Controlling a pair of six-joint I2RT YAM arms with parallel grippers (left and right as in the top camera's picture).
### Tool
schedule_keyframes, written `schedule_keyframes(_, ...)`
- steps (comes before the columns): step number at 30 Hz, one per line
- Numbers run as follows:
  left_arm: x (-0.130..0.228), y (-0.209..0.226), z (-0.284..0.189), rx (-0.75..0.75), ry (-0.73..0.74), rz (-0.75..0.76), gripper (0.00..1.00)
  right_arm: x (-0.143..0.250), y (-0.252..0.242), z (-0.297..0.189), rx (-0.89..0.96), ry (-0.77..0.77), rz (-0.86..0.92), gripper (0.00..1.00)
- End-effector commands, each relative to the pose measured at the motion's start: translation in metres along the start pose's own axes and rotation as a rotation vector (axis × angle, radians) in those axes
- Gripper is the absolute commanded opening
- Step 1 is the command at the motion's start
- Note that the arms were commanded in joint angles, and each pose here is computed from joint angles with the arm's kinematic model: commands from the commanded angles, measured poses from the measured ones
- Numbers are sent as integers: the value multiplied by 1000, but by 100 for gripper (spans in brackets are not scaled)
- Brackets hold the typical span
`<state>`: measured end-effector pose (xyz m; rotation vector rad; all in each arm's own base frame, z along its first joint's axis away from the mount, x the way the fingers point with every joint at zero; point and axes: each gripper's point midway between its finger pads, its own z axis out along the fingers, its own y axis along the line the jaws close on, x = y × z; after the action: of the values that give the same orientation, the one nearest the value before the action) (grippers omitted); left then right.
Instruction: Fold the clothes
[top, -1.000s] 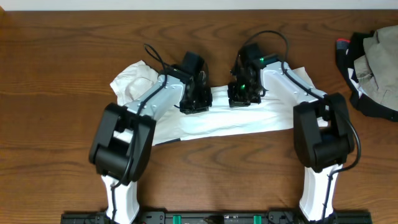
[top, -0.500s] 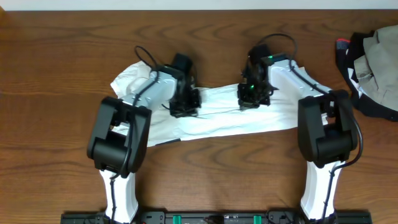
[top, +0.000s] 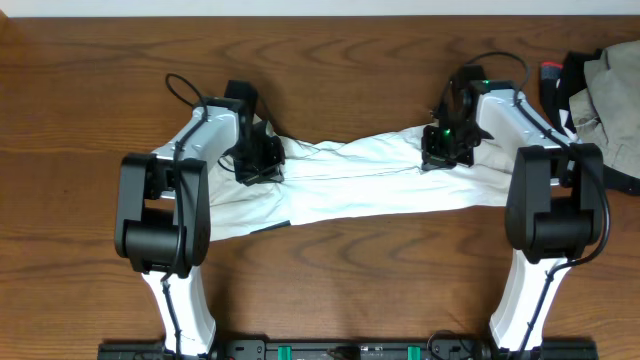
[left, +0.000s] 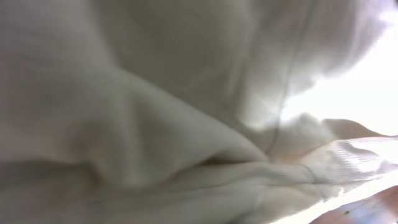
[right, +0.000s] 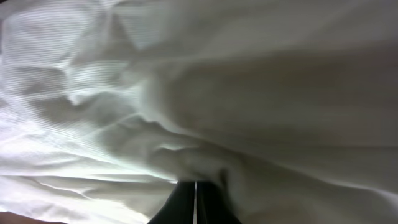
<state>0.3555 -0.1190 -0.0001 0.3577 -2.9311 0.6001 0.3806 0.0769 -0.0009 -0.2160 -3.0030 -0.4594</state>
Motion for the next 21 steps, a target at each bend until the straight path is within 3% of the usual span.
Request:
schedule_keyframes(1,-12,41,0,-125,-25,-25,5,-5,-39,0,145,-7,1,4)
schedule_keyframes(12,-19,13,-53,-77,-157,50,6,-11,-7,-29,28,-41,-39,4)
schedule_keyframes(16,-17,-8,-81,-4,-222,89,6,-9,12,-35,-64,-32,-97,9)
schedule_keyframes(19,-16,-21,-96,34,-263,118,6,-8,27,-41,-127,-40,-140,27)
schedule_keyframes(21,-15,-29,-100,53,-278,139,7,-9,32,-48,-134,-56,-153,55)
